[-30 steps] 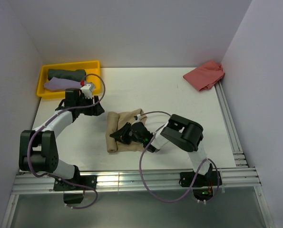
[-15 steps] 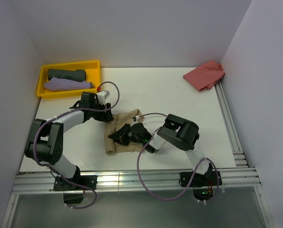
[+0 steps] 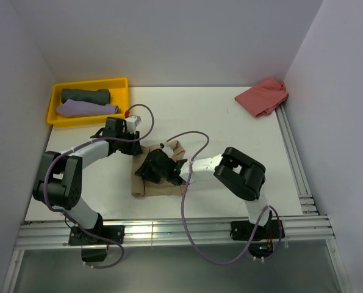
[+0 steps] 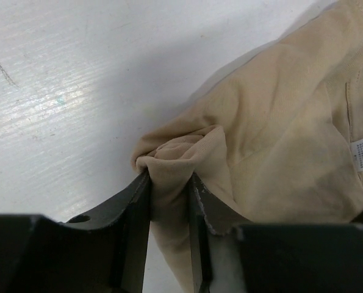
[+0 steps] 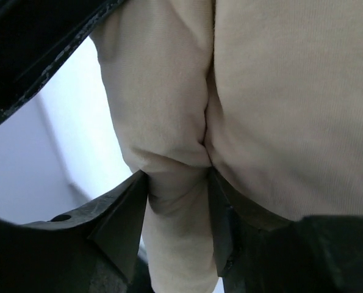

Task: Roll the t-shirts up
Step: Roll the tshirt

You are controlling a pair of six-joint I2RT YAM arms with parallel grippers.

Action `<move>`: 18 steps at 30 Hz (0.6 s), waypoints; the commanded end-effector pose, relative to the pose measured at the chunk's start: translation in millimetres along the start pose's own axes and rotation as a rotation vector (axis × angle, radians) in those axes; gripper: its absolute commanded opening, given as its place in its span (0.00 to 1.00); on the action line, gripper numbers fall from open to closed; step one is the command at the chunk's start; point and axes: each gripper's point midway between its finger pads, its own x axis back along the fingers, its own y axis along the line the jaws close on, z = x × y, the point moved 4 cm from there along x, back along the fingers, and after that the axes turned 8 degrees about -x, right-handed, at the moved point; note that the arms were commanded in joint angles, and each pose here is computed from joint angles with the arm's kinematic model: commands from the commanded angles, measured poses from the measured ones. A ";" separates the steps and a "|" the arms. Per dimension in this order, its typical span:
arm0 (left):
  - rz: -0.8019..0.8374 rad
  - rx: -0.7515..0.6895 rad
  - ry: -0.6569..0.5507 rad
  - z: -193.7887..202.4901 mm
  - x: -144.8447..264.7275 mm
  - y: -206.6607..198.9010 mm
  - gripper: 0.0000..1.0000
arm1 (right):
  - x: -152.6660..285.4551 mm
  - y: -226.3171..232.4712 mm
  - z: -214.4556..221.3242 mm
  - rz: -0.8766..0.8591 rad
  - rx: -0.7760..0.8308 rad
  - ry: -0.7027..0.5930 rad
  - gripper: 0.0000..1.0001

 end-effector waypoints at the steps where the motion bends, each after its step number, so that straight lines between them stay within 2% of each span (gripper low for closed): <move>1: -0.022 -0.012 -0.012 -9.7 0.7 1.6 0.31 | 18.5 -35.2 -17.2 0.326 0.185 -0.184 0.53; 3: -0.024 -0.014 -0.013 -10.1 1.4 1.7 0.31 | 24.0 -12.0 -17.0 0.329 0.226 -0.255 0.53; 4: -0.023 -0.014 -0.014 -10.5 1.8 1.4 0.31 | 30.4 -16.6 -16.4 0.384 0.255 -0.271 0.54; 6: -0.022 -0.016 -0.016 -11.3 2.5 0.7 0.31 | 37.5 3.3 -10.5 0.378 0.282 -0.314 0.54; 10: -0.025 -0.015 -0.014 -11.2 2.4 1.1 0.31 | 52.0 15.5 -6.4 0.428 0.357 -0.410 0.54; 18: -0.021 -0.020 -0.012 -11.3 2.3 -0.1 0.32 | 41.9 40.1 16.1 0.401 0.449 -0.425 0.53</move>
